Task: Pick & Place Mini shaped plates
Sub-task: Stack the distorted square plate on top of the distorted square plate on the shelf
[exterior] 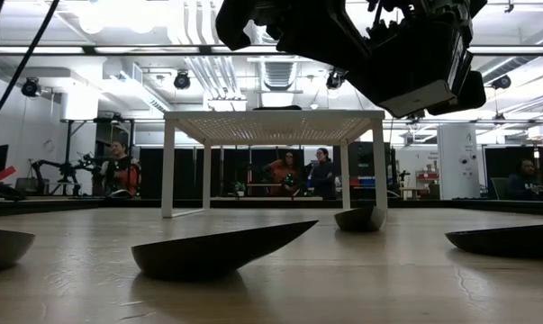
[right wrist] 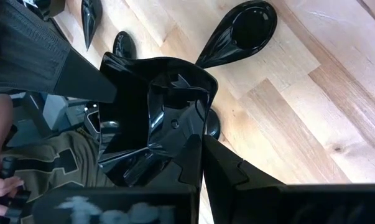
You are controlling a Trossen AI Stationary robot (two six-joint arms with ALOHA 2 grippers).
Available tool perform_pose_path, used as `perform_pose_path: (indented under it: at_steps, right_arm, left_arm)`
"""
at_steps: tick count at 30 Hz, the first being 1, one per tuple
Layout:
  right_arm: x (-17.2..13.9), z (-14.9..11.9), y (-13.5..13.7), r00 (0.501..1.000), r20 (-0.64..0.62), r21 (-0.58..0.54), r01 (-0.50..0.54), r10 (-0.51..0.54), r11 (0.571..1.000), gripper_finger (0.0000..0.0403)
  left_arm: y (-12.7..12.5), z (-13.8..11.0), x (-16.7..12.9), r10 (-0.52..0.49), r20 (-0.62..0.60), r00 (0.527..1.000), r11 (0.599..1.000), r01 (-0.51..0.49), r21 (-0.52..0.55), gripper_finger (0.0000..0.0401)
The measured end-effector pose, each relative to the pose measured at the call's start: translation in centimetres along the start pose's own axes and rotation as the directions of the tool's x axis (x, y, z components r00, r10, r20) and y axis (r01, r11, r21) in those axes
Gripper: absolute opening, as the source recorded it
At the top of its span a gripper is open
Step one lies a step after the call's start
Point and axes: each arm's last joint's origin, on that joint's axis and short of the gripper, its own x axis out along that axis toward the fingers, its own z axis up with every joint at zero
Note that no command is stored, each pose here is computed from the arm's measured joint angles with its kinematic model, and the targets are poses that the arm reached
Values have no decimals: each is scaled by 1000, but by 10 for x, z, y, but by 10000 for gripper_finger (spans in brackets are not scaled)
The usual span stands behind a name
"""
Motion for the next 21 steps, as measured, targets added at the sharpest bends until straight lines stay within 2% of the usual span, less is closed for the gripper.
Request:
perform_pose_path:
  at_steps: [11, 21]
  right_arm:
    - [0, 0, 0, 1000, 1, -3, -4, 4, 1000, 9]
    - [0, 0, 1, 1000, -1, -5, -11, 11, 1000, 8]
  left_arm:
    - [1, 1, 0, 1, 9, 1000, 1000, -1, -11, 78]
    - [-1, 2, 0, -43, 40, 998, 998, 44, -45, 76]
